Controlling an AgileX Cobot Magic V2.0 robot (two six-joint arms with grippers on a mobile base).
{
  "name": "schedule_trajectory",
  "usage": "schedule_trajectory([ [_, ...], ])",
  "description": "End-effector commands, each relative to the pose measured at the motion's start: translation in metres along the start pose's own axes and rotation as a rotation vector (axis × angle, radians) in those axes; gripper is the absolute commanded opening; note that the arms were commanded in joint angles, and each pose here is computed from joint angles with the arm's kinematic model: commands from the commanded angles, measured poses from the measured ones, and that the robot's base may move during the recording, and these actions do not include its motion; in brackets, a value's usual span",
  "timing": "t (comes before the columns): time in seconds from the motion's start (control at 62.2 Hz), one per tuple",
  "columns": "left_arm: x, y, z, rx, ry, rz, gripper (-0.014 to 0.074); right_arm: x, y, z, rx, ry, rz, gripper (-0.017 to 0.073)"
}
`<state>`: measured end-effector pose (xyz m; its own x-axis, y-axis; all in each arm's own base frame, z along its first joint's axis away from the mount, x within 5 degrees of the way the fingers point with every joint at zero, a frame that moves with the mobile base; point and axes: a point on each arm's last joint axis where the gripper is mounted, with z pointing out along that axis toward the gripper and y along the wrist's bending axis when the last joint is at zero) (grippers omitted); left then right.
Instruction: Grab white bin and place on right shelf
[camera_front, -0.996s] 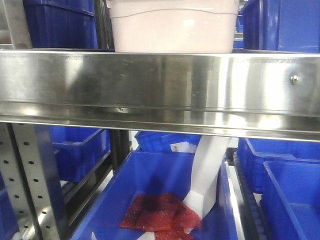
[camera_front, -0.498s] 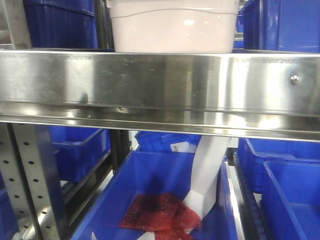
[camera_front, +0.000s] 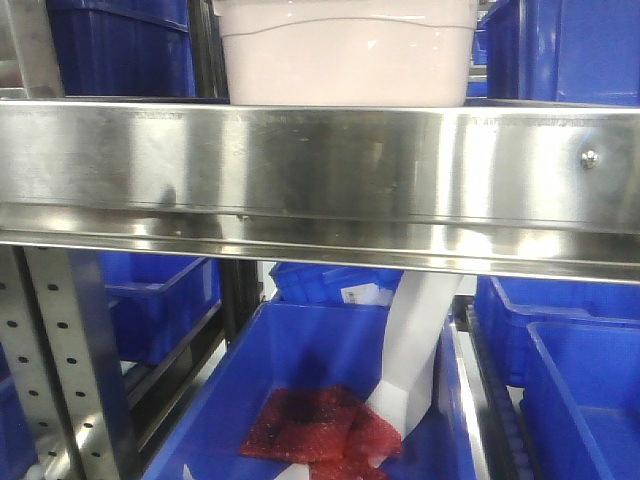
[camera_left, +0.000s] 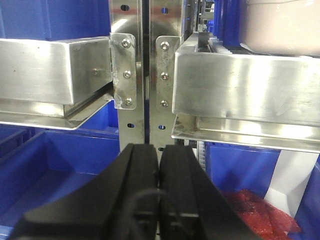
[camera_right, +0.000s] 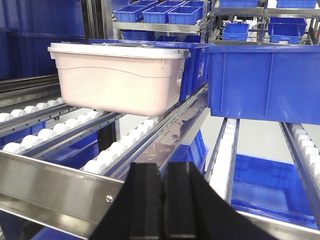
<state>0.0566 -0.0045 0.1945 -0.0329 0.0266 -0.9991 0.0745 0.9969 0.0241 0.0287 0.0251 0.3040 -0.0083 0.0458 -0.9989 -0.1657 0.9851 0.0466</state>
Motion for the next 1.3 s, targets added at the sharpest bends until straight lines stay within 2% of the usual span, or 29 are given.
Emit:
schedule_trajectory([
  [0.0, -0.008, 0.000, -0.001, 0.000, -0.090, -0.017, -0.0117, -0.014, -0.002, -0.001, 0.027, -0.083, 0.021, 0.0070],
  [0.739, -0.008, 0.000, -0.001, 0.000, -0.090, -0.017, -0.0117, -0.015, -0.002, -0.001, 0.032, -0.089, 0.020, 0.0070],
  [0.98, -0.008, 0.000, -0.001, 0.000, -0.090, -0.017, -0.0117, -0.007, -0.012, 0.004, 0.114, -0.098, 0.019, 0.0070],
  [1.173, -0.008, 0.000, -0.001, 0.000, -0.090, -0.017, -0.0117, 0.007, -0.030, 0.007, 0.286, -0.087, -0.012, 0.0070],
  [1.221, -0.008, 0.000, -0.001, 0.000, -0.090, -0.017, -0.0117, 0.012, -0.033, 0.009, 0.305, -0.098, 0.004, 0.0070],
  [1.285, -0.008, 0.000, -0.001, 0.000, -0.090, -0.017, -0.0117, 0.022, -0.036, 0.013, 0.315, -0.117, -0.007, 0.0070],
])
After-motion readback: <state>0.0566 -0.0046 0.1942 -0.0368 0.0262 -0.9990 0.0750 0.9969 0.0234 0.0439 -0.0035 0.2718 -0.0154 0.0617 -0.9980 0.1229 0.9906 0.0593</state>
